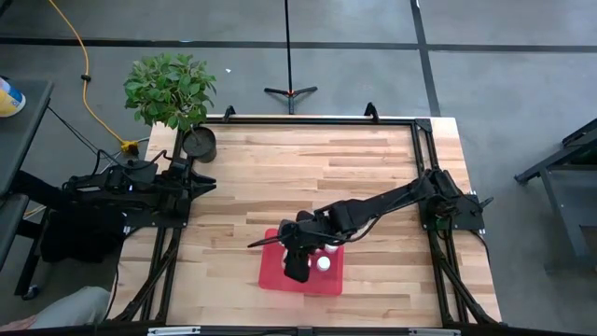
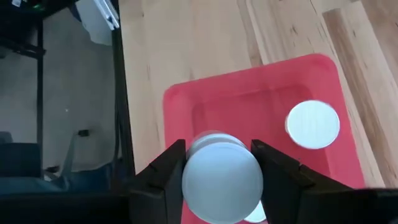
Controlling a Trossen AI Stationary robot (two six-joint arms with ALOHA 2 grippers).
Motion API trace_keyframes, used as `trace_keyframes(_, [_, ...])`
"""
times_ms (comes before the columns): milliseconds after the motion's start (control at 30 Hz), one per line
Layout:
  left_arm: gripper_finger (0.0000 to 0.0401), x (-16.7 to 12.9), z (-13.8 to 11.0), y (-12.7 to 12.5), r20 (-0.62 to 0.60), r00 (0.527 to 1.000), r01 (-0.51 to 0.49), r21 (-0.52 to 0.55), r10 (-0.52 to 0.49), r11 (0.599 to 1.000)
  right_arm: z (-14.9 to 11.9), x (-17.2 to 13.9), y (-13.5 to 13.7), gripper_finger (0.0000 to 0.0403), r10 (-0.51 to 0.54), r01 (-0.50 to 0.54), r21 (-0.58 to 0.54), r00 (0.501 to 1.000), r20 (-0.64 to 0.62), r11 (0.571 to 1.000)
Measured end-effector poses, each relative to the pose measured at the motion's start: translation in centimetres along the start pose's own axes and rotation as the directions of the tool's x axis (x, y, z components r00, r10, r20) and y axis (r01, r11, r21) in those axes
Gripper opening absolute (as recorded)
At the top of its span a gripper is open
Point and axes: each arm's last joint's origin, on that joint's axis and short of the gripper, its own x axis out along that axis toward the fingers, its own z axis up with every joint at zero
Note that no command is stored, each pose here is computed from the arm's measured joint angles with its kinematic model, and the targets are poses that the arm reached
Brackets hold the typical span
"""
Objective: Pick and place pill bottles into a basket
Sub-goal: Put the white pill bottle into the red bin
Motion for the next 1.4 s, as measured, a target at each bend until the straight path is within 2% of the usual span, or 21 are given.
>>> trace_keyframes(200, [0.0145, 0.0, 0.0, 0.0, 0.000, 1.000, 0.000, 0.000, 0.000, 1.000, 0.1, 1.5, -0.4, 0.0148, 0.009, -0.010, -0.014, 1.000, -0.020, 1.000])
trace_keyframes(500, [0.0145, 0.0, 0.0, 0.0, 0.000, 1.000, 0.000, 0.000, 0.000, 1.000, -0.3, 6.3, -1.8, 0.0148, 0.062, -0.062, 0.004, 0.992, -0.105, 0.998])
trace_keyframes(833, [0.0145, 0.0, 0.0, 0.0, 0.000, 1.000, 0.000, 0.000, 0.000, 1.000, -1.4, 8.6, -2.5, 0.0147, 0.096, -0.106, -0.032, 0.971, -0.221, 0.994])
trace_keyframes(1167, [0.0145, 0.0, 0.0, 0.0, 0.000, 1.000, 0.000, 0.000, 0.000, 1.000, -1.6, 8.6, -2.7, 0.0147, 0.094, -0.141, -0.177, 0.964, -0.247, 0.974])
trace_keyframes(1400, [0.0145, 0.0, 0.0, 0.0, 0.000, 1.000, 0.000, 0.000, 0.000, 1.000, -1.1, 8.7, -1.7, 0.0147, 0.167, -0.225, -0.362, 0.969, -0.184, 0.905])
